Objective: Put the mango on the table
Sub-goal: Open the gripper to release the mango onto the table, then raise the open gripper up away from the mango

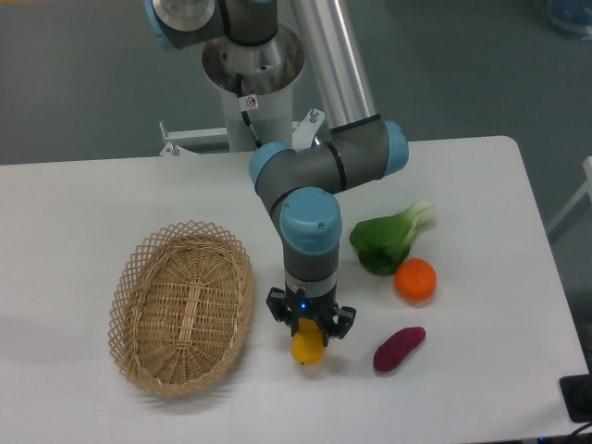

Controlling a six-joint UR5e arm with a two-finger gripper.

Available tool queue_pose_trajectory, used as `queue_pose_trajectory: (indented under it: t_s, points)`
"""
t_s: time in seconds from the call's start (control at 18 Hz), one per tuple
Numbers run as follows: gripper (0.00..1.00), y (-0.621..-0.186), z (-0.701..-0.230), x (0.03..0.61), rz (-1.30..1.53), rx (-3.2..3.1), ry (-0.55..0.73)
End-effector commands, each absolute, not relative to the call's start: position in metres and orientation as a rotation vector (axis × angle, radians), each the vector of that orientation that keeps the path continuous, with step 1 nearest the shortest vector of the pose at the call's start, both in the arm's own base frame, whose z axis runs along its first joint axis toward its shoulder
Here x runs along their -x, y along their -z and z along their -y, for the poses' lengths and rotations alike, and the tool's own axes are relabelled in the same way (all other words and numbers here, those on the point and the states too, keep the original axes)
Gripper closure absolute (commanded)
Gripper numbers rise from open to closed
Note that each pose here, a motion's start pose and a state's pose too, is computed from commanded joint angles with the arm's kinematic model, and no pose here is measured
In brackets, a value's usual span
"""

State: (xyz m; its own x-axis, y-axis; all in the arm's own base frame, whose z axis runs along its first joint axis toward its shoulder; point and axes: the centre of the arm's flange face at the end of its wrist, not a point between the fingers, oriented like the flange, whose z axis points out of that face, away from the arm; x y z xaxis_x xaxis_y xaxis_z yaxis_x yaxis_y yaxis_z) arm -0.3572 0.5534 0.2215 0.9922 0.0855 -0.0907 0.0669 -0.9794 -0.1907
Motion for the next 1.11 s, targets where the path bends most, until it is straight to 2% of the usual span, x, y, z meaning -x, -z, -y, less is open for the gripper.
queue_pose_trajectory:
  t_s: [0.06, 0.17, 0.28, 0.78, 1.11]
  points:
    - [0.34, -0.221, -0.553, 0.357, 0.116, 2.947, -0.146]
    - [0.14, -0.222, -0.554, 0.358, 0.100, 2.946, -0.150]
    - [0.01, -0.225, -0.555, 0.359, 0.097, 2.941, -0.157]
    - [0.00, -0.261, -0.553, 0.385, 0.132, 2.888, -0.201]
    - [0.00, -0.279, -0.536, 0.394, -0.032, 2.915, -0.219]
